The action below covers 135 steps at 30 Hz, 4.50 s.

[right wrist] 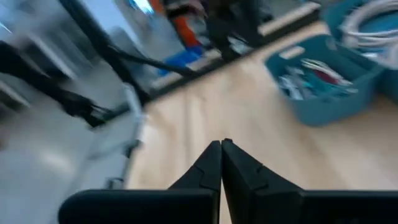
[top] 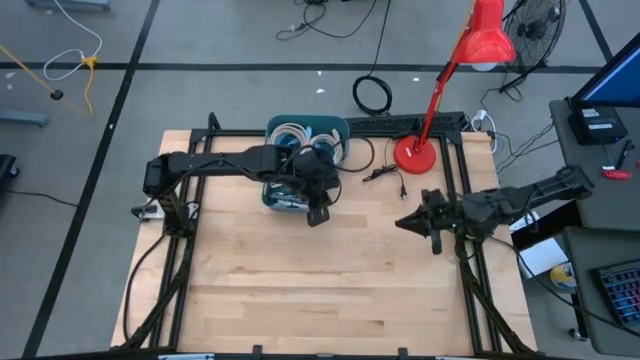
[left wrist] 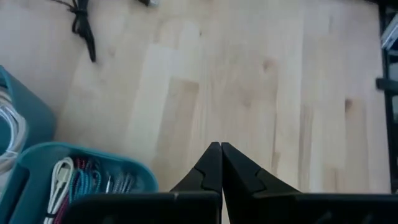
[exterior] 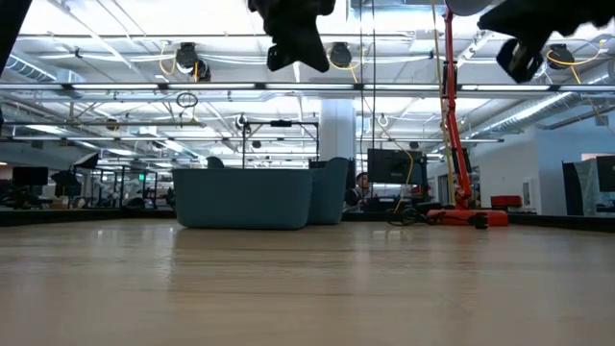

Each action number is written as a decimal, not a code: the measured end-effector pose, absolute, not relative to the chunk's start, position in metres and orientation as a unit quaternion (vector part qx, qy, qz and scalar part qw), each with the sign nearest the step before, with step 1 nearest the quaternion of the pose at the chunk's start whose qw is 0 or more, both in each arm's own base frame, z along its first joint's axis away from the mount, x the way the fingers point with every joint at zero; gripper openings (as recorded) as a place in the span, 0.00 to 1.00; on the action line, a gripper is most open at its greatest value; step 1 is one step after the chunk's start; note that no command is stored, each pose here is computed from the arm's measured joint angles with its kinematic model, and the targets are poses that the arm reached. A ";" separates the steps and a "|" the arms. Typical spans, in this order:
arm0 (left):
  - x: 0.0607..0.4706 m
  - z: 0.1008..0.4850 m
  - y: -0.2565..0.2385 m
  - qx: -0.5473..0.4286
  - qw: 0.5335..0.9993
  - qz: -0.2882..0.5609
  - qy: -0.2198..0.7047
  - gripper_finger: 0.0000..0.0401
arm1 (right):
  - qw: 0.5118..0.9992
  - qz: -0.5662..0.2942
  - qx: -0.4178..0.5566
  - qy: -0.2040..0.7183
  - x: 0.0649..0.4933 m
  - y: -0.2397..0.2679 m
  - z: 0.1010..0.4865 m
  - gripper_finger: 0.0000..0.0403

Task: Pick & Place USB Port
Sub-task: Return to Home Position

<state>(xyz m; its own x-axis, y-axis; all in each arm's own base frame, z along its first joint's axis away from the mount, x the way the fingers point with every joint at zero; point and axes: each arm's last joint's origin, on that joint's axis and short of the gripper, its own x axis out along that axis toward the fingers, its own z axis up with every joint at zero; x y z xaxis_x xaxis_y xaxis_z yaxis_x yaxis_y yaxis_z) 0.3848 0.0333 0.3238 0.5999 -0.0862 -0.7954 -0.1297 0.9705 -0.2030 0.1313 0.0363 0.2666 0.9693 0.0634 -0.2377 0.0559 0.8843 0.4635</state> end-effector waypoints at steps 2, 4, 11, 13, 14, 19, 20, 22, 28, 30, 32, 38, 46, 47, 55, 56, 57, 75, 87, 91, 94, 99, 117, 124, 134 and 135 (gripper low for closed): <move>0.385 0.327 0.034 -0.122 0.889 0.021 0.441 0.00 | 0.962 0.027 0.260 0.081 0.126 0.035 0.251 0.00; 0.385 0.328 0.034 -0.123 0.889 0.021 0.441 0.00 | 0.961 0.046 0.270 0.048 0.120 0.034 0.238 0.00; 0.385 0.327 0.034 -0.134 0.886 0.027 0.444 0.00 | 0.966 0.028 0.255 -0.033 0.101 0.025 0.213 0.00; 0.385 0.327 0.034 -0.137 0.885 0.029 0.444 0.00 | 0.967 0.025 0.251 -0.040 0.098 0.023 0.206 0.00; 0.385 0.327 0.034 -0.137 0.885 0.029 0.444 0.00 | 0.966 0.027 0.252 -0.044 0.097 0.023 0.202 0.00; 0.385 0.327 0.034 -0.142 0.884 0.032 0.444 0.00 | 0.958 0.056 0.278 -0.045 0.094 0.022 0.183 0.00; 0.385 0.327 0.034 -0.142 0.884 0.032 0.444 0.00 | 0.957 0.055 0.282 -0.044 0.094 0.021 0.181 0.00; 0.385 0.327 0.034 -0.146 0.885 0.034 0.442 0.00 | 0.954 0.053 0.290 -0.054 0.093 0.020 0.182 0.00; 0.386 0.329 0.034 -0.153 0.887 0.036 0.433 0.00 | 0.961 0.048 0.273 -0.024 0.095 0.016 0.175 0.00; 0.387 0.329 0.034 -0.156 0.888 0.037 0.430 0.00 | 0.961 0.058 0.269 -0.017 0.096 0.014 0.174 0.00; 0.387 0.329 0.034 -0.159 0.889 0.038 0.428 0.00 | 0.962 0.058 0.267 -0.016 0.096 0.011 0.174 0.00; 0.387 0.330 0.034 -0.165 0.889 0.040 0.426 0.00 | 0.963 0.042 0.264 0.000 0.097 0.002 0.170 0.00; 0.388 0.331 0.034 -0.170 0.891 0.042 0.419 0.00 | 0.968 0.030 0.248 0.016 0.097 0.000 0.166 0.00; 0.388 0.331 0.034 -0.170 0.891 0.042 0.419 0.00 | 0.969 0.024 0.245 0.015 0.097 0.000 0.166 0.00; 0.388 0.330 0.034 -0.169 0.891 0.042 0.420 0.00 | 0.975 0.005 0.219 0.027 0.098 -0.001 0.163 0.00; 0.388 0.330 0.034 -0.168 0.891 0.042 0.420 0.00 | 0.976 0.004 0.215 0.032 0.099 -0.001 0.163 0.00; 0.388 0.330 0.034 -0.168 0.890 0.042 0.421 0.00 | 0.977 0.003 0.211 0.037 0.099 -0.001 0.162 0.00; 0.387 0.329 0.034 -0.165 0.887 0.041 0.430 0.01 | 0.972 -0.031 0.204 0.115 0.107 -0.002 0.148 0.00; 0.387 0.329 0.034 -0.165 0.887 0.041 0.430 0.00 | 0.972 -0.031 0.201 0.115 0.107 -0.002 0.148 0.00; 0.386 0.329 0.034 -0.165 0.887 0.041 0.430 0.01 | 0.975 -0.031 0.197 0.095 0.106 -0.003 0.151 0.00; 0.386 0.329 0.034 -0.165 0.887 0.041 0.430 0.00 | 0.977 -0.033 0.194 0.079 0.104 -0.004 0.154 0.00; 0.386 0.329 0.035 -0.167 0.886 0.043 0.430 0.01 | 0.981 -0.035 0.183 0.048 0.101 -0.005 0.159 0.00; 0.386 0.329 0.035 -0.169 0.885 0.039 0.433 0.01 | 0.976 -0.044 0.214 0.011 0.097 -0.008 0.164 0.00; 0.389 0.332 0.042 -0.168 0.897 0.035 0.408 0.00 | 0.959 -0.043 0.279 -0.003 0.097 -0.008 0.166 0.00; 0.391 0.342 0.049 -0.175 0.919 0.012 0.353 0.00 | 0.959 -0.031 0.276 -0.049 0.097 -0.008 0.176 0.00; 0.387 0.341 0.049 -0.174 0.917 0.016 0.357 0.00 | 0.959 -0.031 0.276 -0.049 0.097 -0.008 0.176 0.00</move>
